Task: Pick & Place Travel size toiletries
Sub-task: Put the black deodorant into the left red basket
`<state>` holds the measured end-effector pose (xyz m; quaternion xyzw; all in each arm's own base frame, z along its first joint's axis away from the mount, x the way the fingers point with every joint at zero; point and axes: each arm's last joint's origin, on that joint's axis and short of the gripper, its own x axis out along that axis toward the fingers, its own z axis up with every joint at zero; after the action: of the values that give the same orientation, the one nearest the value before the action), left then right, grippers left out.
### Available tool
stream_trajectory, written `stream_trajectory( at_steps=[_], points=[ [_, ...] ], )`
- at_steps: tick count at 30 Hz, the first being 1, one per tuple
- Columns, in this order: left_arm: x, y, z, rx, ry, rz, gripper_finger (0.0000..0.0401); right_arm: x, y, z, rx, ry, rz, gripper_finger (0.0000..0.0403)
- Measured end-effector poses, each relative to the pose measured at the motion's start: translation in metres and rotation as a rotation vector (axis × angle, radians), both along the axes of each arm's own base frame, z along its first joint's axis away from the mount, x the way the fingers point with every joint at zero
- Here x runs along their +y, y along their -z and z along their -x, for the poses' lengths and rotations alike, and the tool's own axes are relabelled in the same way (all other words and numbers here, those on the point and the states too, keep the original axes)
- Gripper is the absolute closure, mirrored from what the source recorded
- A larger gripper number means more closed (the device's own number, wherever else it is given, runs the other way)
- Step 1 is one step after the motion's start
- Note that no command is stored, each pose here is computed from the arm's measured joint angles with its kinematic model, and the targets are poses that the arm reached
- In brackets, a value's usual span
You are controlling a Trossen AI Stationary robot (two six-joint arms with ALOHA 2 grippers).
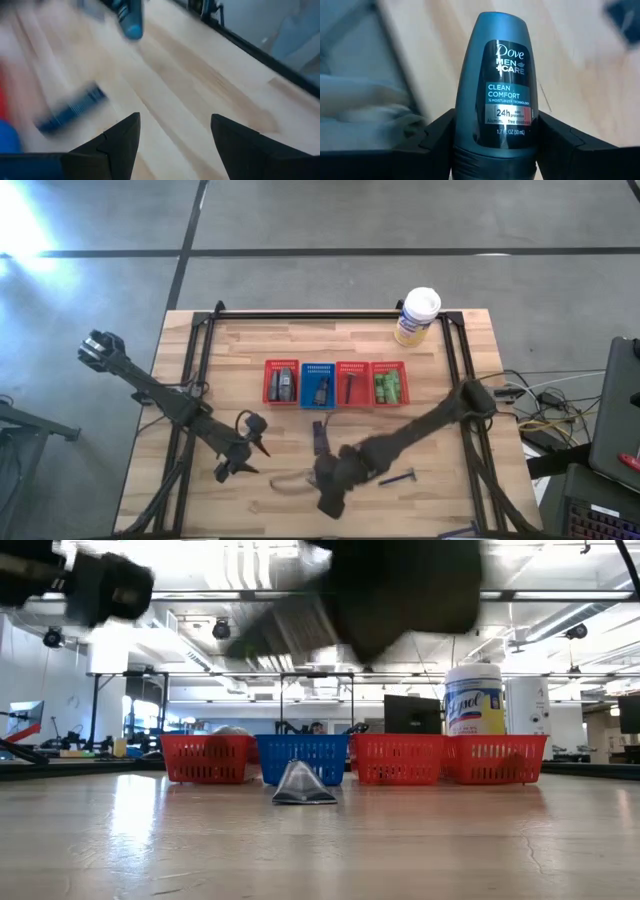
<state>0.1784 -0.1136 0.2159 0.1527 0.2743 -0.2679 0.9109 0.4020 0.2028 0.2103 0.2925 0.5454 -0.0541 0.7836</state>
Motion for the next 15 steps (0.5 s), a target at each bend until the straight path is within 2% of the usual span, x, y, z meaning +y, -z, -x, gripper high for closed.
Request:
stream_trajectory(
  at_steps=[4, 7, 10, 15],
  points=[
    [-0.003, -0.019, -0.009, -0.268, 0.105, -0.251, 0.0153, -0.024, -0.033, -0.009, -0.112, 0.025, -0.101, 0.0199],
    [-0.005, -0.032, -0.018, -0.419, 0.073, -0.404, 0.0153, -0.039, -0.047, -0.012, -0.149, 0.054, -0.145, 0.0194],
    [-0.007, -0.043, -0.027, -0.499, 0.022, -0.431, 0.0153, -0.051, -0.059, -0.014, -0.184, 0.073, -0.158, 0.0193],
    [-0.013, -0.045, -0.038, -0.528, 0.040, -0.470, 0.0153, -0.063, -0.071, -0.012, -0.218, 0.081, -0.147, 0.0192]
  ],
)
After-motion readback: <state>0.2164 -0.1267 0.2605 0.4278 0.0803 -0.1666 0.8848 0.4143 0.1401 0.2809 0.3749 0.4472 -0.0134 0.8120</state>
